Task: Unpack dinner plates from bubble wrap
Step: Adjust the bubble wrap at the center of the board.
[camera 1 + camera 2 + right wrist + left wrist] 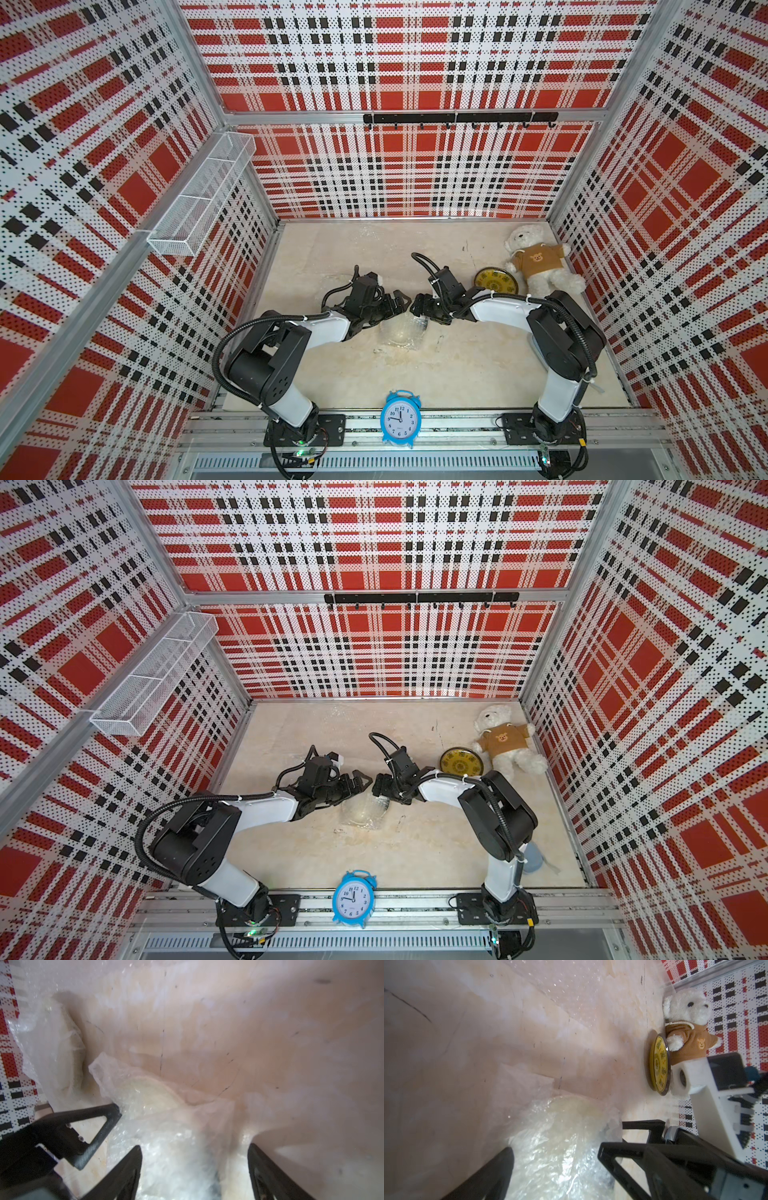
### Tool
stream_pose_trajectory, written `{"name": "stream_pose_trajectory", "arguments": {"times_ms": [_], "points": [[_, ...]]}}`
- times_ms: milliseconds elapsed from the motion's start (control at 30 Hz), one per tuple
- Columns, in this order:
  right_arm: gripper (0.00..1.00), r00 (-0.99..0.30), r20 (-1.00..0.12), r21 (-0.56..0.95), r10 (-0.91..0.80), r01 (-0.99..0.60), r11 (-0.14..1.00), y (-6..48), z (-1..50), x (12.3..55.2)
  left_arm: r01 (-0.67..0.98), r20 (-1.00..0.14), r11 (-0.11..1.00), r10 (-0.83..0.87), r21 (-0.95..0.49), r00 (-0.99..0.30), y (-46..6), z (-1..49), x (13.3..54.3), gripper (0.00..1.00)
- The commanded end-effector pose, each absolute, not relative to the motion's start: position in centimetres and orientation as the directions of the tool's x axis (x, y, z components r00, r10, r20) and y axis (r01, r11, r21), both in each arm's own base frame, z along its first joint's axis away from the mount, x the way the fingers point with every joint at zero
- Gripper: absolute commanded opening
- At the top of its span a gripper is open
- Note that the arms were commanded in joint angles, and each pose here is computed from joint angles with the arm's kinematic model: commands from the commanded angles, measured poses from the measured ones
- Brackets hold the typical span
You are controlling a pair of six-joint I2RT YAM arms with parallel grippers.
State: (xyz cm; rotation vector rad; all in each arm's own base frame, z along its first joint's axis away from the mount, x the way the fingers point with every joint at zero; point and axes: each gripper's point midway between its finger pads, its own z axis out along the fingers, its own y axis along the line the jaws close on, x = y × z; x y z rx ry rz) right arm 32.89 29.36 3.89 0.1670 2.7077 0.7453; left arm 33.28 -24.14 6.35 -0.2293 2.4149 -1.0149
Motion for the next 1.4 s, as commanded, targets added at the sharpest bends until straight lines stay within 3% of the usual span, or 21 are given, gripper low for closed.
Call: {"name": "stream_pose_trajectory", "arguments": {"times_ms": [0, 100, 233, 467, 767, 1100, 1367], "points": [[0.83, -0.925, -0.279, 0.532, 0.259, 0.076, 0.843, 27.6, 3.9, 33.9, 0.012, -0.409, 0.69, -0.415, -0.724, -0.812, -24.3, 6.4, 34.3, 0.99], [0.83, -0.91, -0.311, 0.515, 0.276, 0.083, 0.853, 25.3, 5.2, 34.6, -0.001, -0.414, 0.678, -0.451, -0.735, -0.791, -24.8, 6.3, 34.7, 0.99], [0.84, -0.905, -0.379, 0.385, 0.193, 0.035, 0.922, 22.8, 7.3, 34.5, -0.034, -0.415, 0.658, -0.513, -0.752, -0.752, -25.4, 6.3, 35.4, 0.99], [0.84, -0.906, -0.409, 0.316, 0.111, -0.026, 0.948, 21.7, 9.5, 33.1, 0.008, -0.442, 0.614, -0.558, -0.789, -0.702, -25.3, 10.4, 36.5, 0.99], [0.86, -0.892, -0.438, 0.127, -0.108, -0.181, 0.975, 26.9, 11.1, 28.5, 0.014, -0.491, 0.712, -0.469, -0.702, -0.734, -18.8, 14.0, 36.4, 0.99], [0.9, -0.883, -0.407, -0.074, -0.234, -0.223, 0.972, 33.5, 9.8, 24.9, -0.135, -0.376, 0.697, -0.527, -0.704, -0.762, -11.4, 11.9, 34.8, 0.99], [0.92, -0.916, -0.336, -0.076, -0.221, -0.208, 0.975, 34.3, 6.5, 23.8, -0.152, -0.349, 0.672, -0.549, -0.725, -0.76, -10.2, 11.8, 34.3, 0.99]]}}
